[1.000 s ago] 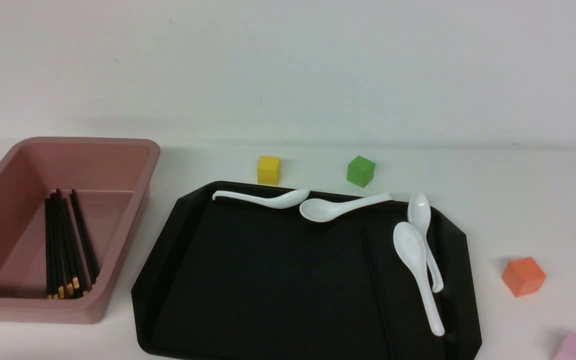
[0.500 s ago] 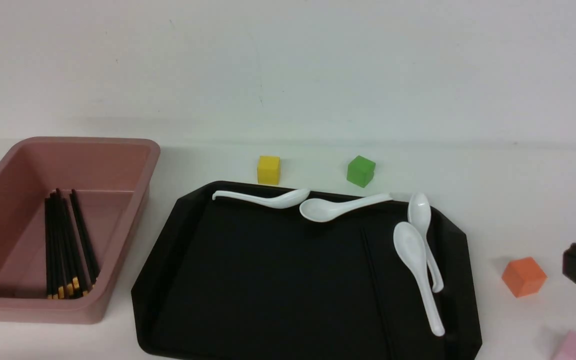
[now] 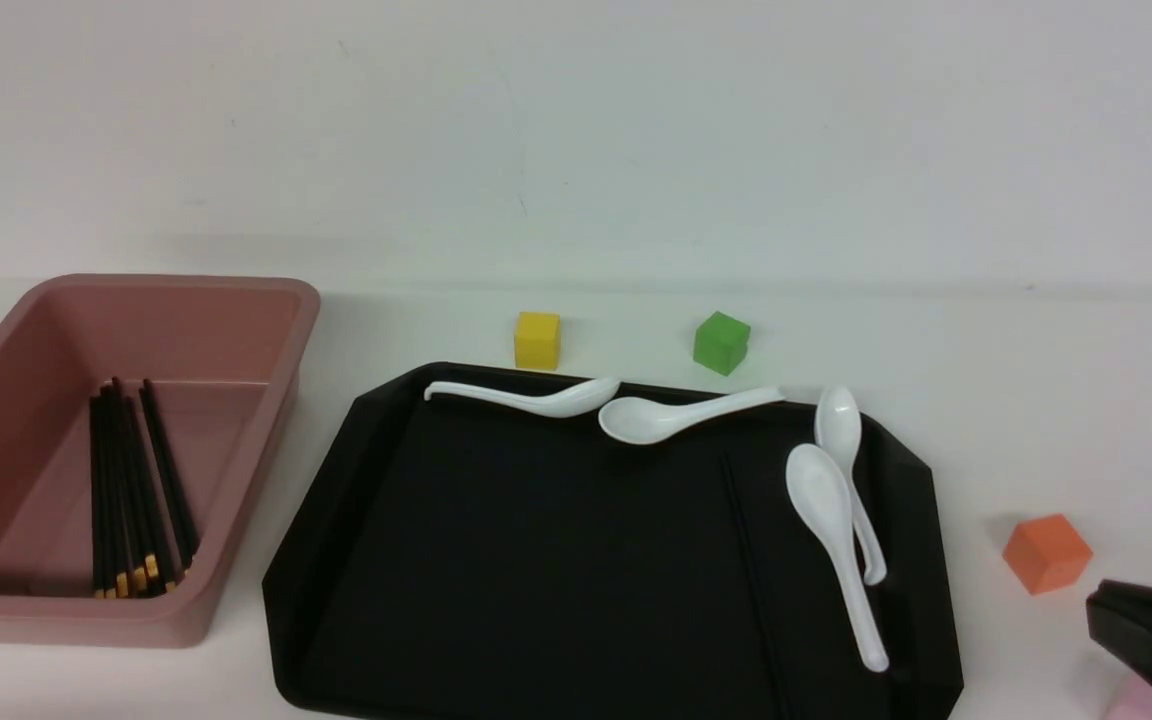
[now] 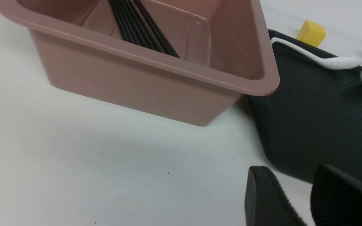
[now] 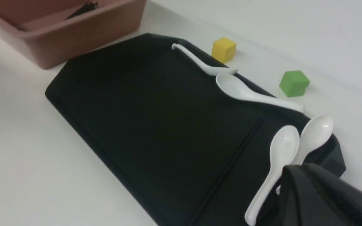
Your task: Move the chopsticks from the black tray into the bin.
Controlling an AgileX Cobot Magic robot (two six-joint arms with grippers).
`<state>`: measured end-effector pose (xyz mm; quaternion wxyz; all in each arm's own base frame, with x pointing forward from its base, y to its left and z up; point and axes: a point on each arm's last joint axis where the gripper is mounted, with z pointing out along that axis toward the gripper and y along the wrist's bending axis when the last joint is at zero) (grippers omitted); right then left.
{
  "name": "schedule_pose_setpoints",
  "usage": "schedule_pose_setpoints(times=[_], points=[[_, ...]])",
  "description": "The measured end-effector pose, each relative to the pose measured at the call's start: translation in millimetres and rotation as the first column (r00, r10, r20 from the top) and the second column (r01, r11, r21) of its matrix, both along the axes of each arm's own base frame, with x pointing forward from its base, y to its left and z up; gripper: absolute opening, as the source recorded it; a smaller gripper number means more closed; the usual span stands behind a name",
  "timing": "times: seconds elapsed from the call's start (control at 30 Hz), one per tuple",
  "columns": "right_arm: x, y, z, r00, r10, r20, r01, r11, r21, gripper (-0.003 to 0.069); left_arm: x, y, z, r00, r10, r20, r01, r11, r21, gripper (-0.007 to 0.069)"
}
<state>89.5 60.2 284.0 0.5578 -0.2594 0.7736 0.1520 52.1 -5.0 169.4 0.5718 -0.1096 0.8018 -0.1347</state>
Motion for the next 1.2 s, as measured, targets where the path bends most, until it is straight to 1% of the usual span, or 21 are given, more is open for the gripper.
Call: schedule_pose_setpoints(times=[0.27, 0.43, 0.5, 0.6, 0.63, 0.67, 0.73, 0.77, 0.8, 0.87, 0.97, 1.03, 1.1, 1.2], points=[[-1, 0, -2, 1.000, -0.001, -0.019, 0.001, 1.000, -0.013, 0.0026, 0, 0, 0, 1.000, 0.000, 0.000, 0.000, 1.000, 0.000, 0.0238], [-6, -6, -5, 1.000, -0.012, 0.010, 0.012, 1.000, 0.007, 0.0030, 0, 0, 0, 1.000, 0.000, 0.000, 0.000, 1.000, 0.000, 0.0238], [-8, -12, -10, 0.998, -0.053, 0.030, 0.052, 0.998, 0.020, 0.0032, 0, 0, 0, 1.000, 0.000, 0.000, 0.000, 1.000, 0.000, 0.0238], [-10, -25, -27, 0.984, -0.173, 0.043, 0.172, 0.985, 0.029, 0.0032, 0, 0, 0, 1.000, 0.000, 0.000, 0.000, 1.000, 0.000, 0.0238], [-10, -27, -29, 0.981, -0.191, 0.045, 0.190, 0.981, 0.031, 0.0032, 0, 0, 0, 1.000, 0.000, 0.000, 0.000, 1.000, 0.000, 0.0238], [-12, -34, -38, 0.966, -0.254, 0.052, 0.253, 0.967, 0.038, 0.0033, 0, 0, 0, 1.000, 0.000, 0.000, 0.000, 1.000, 0.000, 0.0238], [-18, -43, -51, 0.935, -0.345, 0.077, 0.341, 0.938, 0.058, 0.0033, 0, 0, 0, 1.000, 0.000, 0.000, 0.000, 1.000, 0.000, 0.0238], [-19, -45, -55, 0.927, -0.367, 0.075, 0.363, 0.930, 0.057, 0.0033, 0, 0, 0, 1.000, 0.000, 0.000, 0.000, 1.000, 0.000, 0.0238], [-22, -49, -64, 0.908, -0.410, 0.086, 0.406, 0.912, 0.065, 0.0033, 0, 0, 0, 1.000, 0.000, 0.000, 0.000, 1.000, 0.000, 0.0238], [-27, -52, -74, 0.887, -0.451, 0.094, 0.445, 0.892, 0.078, 0.0033, 0, 0, 0, 1.000, 0.000, 0.000, 0.000, 1.000, 0.000, 0.0238], [-31, -54, -93, 0.873, -0.480, 0.087, 0.472, 0.876, 0.097, 0.0037, 0, 0, 0, 1.000, 0.000, 0.000, 0.000, 1.000, 0.000, 0.0238], [-32, -54, -100, 0.873, -0.481, 0.075, 0.473, 0.875, 0.107, 0.0039, 0, 0, 0, 1.000, 0.000, 0.000, 0.000, 1.000, 0.000, 0.0238], [-34, -54, -103, 0.873, -0.482, 0.077, 0.471, 0.874, 0.122, 0.0041, 0, 0, 0, 1.000, 0.000, 0.000, 0.000, 1.000, 0.000, 0.0238], [-36, -54, -107, 0.876, -0.480, 0.044, 0.474, 0.874, 0.104, 0.0044, 0, 0, 0, 1.000, 0.000, 0.000, 0.000, 1.000, 0.000, 0.0238]])
